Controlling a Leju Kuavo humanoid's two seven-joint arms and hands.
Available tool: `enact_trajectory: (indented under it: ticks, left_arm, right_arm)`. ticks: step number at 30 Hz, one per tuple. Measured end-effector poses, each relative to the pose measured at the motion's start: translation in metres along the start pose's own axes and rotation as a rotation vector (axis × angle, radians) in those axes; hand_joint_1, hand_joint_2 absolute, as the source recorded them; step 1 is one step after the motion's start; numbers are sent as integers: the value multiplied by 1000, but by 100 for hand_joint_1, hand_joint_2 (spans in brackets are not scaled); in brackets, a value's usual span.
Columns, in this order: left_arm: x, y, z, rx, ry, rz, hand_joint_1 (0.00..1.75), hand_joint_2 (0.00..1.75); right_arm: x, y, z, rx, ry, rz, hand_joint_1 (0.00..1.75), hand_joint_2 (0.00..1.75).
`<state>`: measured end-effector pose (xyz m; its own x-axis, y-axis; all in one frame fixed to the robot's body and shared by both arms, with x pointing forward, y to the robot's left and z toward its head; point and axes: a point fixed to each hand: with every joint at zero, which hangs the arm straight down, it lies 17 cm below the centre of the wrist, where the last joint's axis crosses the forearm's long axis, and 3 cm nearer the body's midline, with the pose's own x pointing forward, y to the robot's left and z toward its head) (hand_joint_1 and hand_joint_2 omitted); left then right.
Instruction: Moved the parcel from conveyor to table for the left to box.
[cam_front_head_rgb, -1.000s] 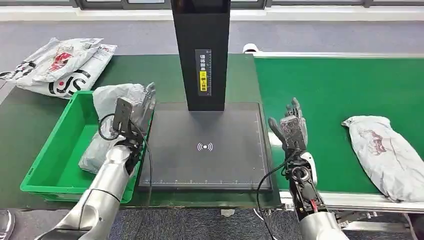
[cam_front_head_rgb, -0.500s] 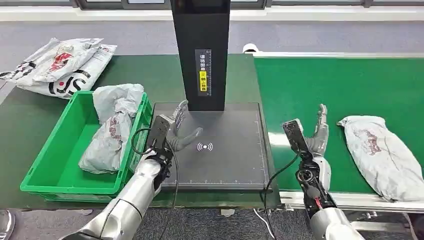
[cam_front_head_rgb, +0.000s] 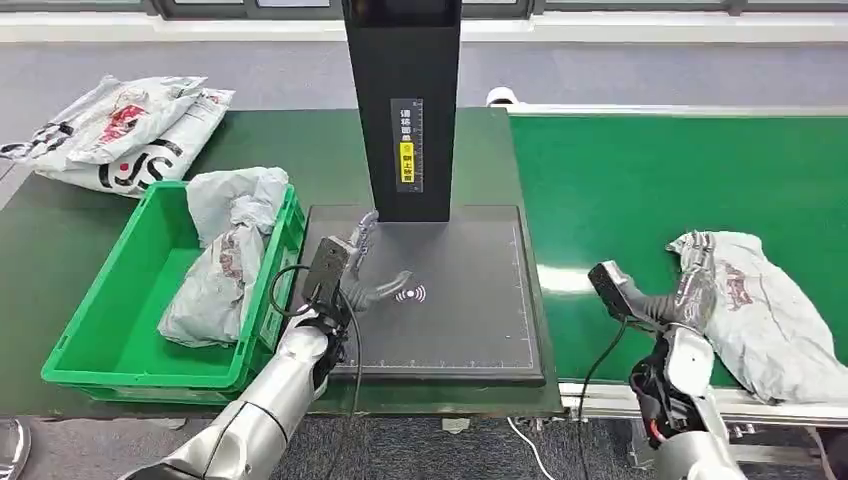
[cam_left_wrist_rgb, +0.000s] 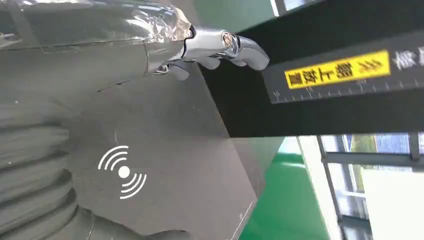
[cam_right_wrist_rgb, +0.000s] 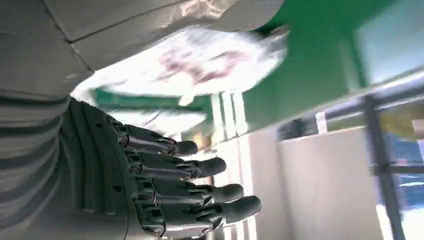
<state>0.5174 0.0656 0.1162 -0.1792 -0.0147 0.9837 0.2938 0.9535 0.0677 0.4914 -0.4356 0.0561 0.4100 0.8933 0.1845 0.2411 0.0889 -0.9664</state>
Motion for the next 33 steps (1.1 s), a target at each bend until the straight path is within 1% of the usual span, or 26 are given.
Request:
enact_trajectory:
  ticks: [3, 10, 12, 13, 14, 15, 17, 21, 25, 33]
  left_arm:
    - [-3, 0, 2, 1, 7, 0, 0, 175]
    - [-3, 0, 2, 1, 7, 0, 0, 175]
    - [-4, -1, 2, 0, 10, 0, 0, 175]
    - [-5, -1, 2, 2, 12, 3, 0, 175]
    - [-8, -1, 3, 2, 25, 5, 0, 175]
    - [-9, -2, 3, -4, 33, 9, 0, 175]
    - [-9, -3, 3, -7, 36, 11, 0, 175]
    - [-9, -5, 3, -9, 37, 14, 0, 175]
    - [-10, -5, 4, -11, 40, 18, 0, 175]
    - [-12, -5, 5, -11, 46, 29, 0, 175]
  right_arm:
    - [-23, 2, 2, 3, 47, 30, 0, 175]
    - [-24, 2, 2, 3, 50, 31, 0, 175]
    - [-30, 3, 4, 6, 60, 36, 0, 175]
    - [-41, 4, 5, 7, 93, 65, 0, 175]
    - [-86, 20, 17, 61, 234, 131, 0, 175]
    - [-124, 43, 38, 168, 348, 195, 0, 175]
    - [-138, 52, 48, 209, 373, 225, 0, 175]
    - [-149, 60, 57, 246, 387, 248, 0, 175]
    - [-167, 70, 70, 315, 443, 288, 0, 175]
    - [-188, 82, 90, 417, 520, 348, 0, 175]
